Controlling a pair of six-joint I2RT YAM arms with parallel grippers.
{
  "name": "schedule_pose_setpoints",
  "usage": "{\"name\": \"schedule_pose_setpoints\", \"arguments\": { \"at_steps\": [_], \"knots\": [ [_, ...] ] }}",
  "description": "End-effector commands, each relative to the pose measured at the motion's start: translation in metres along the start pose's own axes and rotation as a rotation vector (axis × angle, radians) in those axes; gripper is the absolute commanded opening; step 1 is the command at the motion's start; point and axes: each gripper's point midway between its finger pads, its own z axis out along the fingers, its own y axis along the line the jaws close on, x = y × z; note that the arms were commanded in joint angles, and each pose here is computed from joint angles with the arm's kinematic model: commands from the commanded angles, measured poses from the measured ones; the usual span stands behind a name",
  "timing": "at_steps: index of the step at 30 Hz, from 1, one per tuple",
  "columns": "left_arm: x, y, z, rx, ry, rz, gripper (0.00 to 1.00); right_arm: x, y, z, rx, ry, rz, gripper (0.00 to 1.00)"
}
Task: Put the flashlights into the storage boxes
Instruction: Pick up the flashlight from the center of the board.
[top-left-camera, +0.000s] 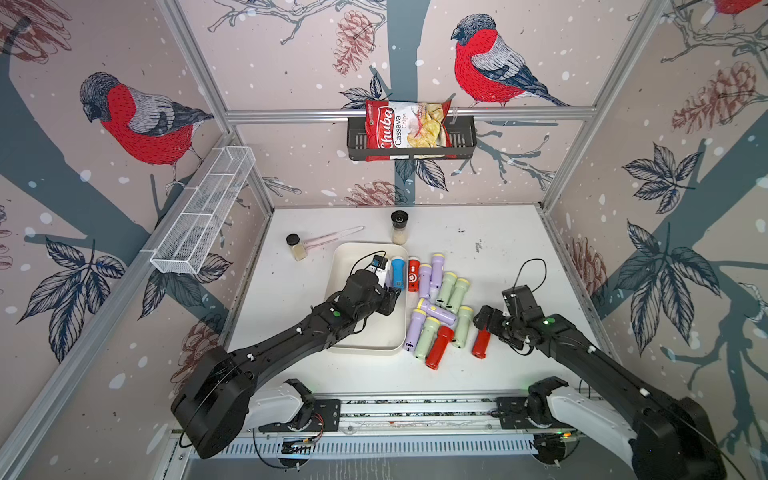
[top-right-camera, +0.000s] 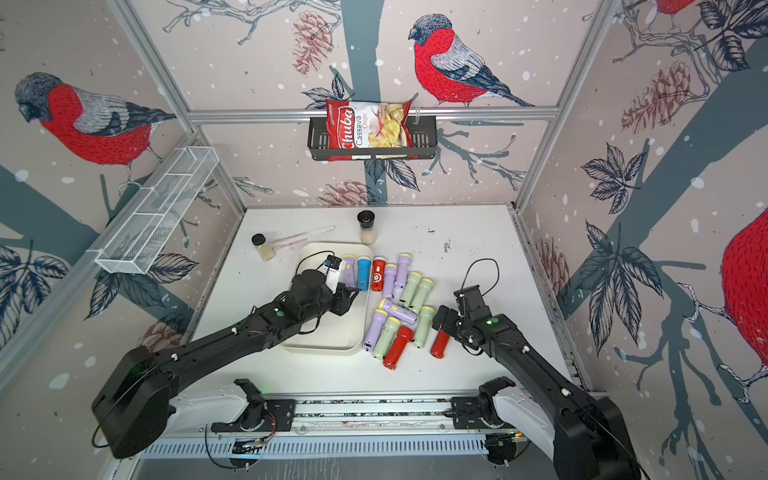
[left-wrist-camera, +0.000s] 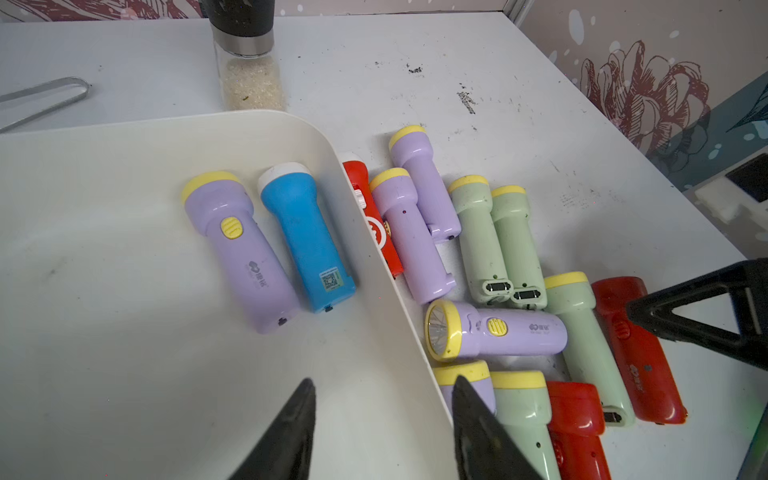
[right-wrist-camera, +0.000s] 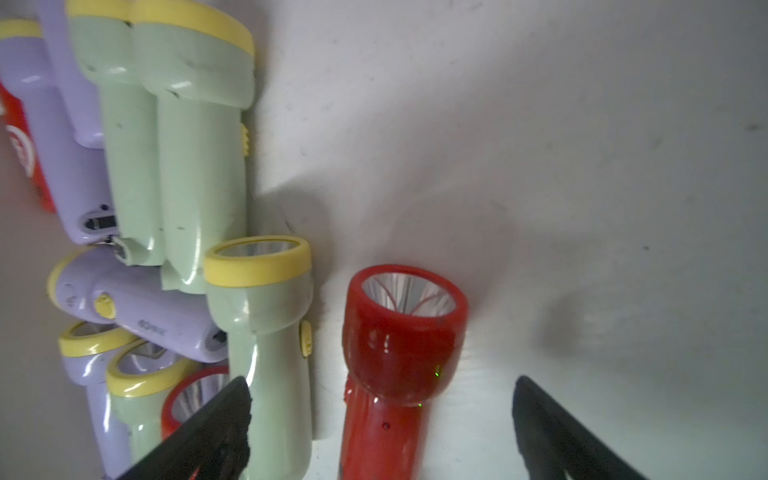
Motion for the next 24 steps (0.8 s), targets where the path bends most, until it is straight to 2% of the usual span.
{"name": "schedule_pose_setpoints", "arguments": {
  "at_steps": [1, 5, 10, 17, 19, 21, 24],
  "knots": [
    [-0.011, -0.003, 0.000, 0.014, -0.045, -0.003, 0.53, 0.007, -0.012, 0.005, 0.088, 0.040, -0.003, 0.96],
    [-0.011, -0.004, 0.000, 0.012, -0.041, -0.002, 0.52, 0.015, -0.020, 0.014, 0.163, 0.109, -0.022, 0.94],
    [-0.013, -0.003, 0.001, 0.006, -0.049, -0.002, 0.52, 0.020, -0.021, 0.024, 0.190, 0.142, -0.037, 0.91],
    [-0.012, -0.002, 0.004, 0.004, -0.041, 0.001, 0.52, 0.002, -0.010, 0.026, 0.192, 0.100, -0.049, 0.82],
    [-0.011, -0.003, 0.004, 0.004, -0.039, -0.001, 0.52, -0.007, -0.005, 0.023, 0.186, 0.074, -0.063, 0.74],
    [-0.013, -0.003, 0.004, 0.005, -0.042, -0.001, 0.52, -0.014, -0.002, 0.022, 0.187, 0.057, -0.069, 0.69],
    [-0.016, -0.004, 0.001, 0.007, -0.053, 0.000, 0.52, -0.019, -0.002, 0.022, 0.190, 0.054, -0.075, 0.69]
  ]
}}
